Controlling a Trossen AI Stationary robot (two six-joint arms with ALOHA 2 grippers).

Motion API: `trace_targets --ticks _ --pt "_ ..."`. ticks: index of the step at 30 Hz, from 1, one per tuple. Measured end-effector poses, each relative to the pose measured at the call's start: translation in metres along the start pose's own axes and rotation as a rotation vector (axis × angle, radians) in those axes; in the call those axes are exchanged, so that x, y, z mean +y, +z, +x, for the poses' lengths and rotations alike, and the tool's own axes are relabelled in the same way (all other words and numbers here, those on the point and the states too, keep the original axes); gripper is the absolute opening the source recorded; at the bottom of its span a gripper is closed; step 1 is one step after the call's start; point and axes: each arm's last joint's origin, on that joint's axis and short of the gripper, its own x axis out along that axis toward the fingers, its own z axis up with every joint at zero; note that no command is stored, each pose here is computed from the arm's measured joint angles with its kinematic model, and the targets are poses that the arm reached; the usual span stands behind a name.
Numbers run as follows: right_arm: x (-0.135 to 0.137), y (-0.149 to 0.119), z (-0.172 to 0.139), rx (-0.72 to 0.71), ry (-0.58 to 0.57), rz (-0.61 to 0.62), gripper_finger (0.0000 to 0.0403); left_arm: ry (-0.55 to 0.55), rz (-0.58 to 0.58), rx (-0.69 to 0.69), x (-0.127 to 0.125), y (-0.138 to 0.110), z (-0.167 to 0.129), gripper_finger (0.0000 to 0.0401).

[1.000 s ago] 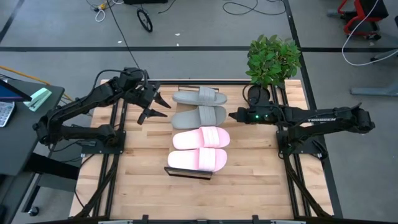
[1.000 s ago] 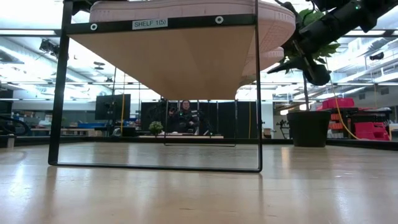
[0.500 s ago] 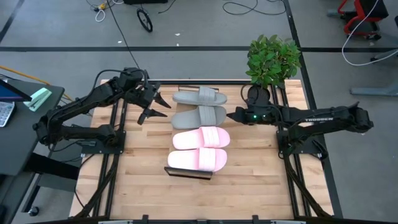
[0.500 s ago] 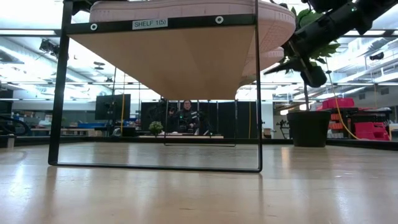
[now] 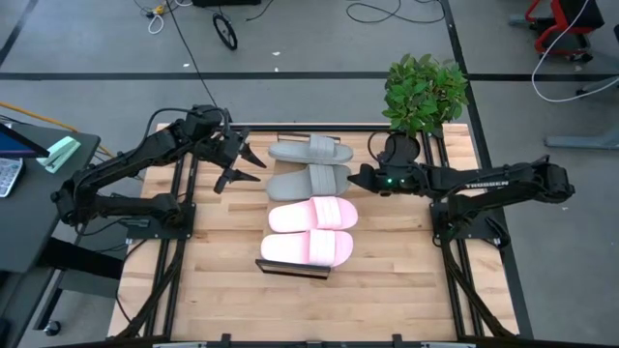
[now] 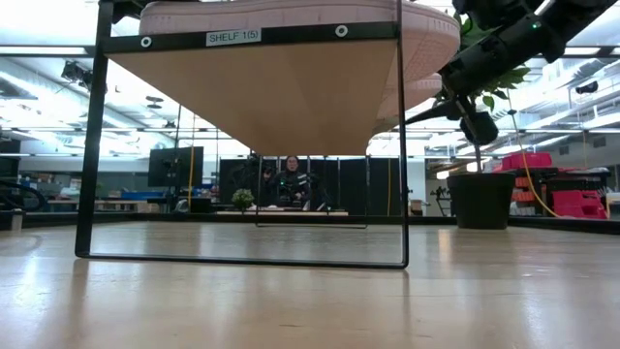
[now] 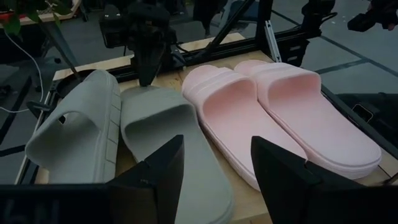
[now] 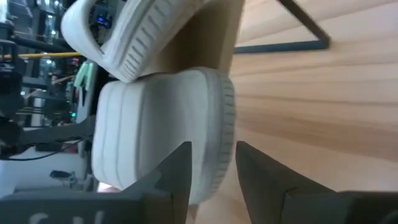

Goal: Pick and place slides into the shelf
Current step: Adjust the gray slides on the shelf

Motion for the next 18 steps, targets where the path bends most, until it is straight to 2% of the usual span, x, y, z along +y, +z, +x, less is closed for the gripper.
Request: trace_targets --ticks 4,15,18 --pt "0.002 -0.001 0.007 -0.004 0.033 0.009 0.0131 0.000 0.001 0.000 0.000 0.000 0.000 0.0192" --pt "-0.005 -0.005 0.019 0.020 -0.013 0.005 0.0130 -0.001 0.002 0.001 0.000 0.000 0.000 0.0189" --pt "-0.005 -0.004 0.019 0.008 -0.015 -0.007 0.0114 -0.001 0.007 0.001 0.000 0.000 0.000 0.0190"
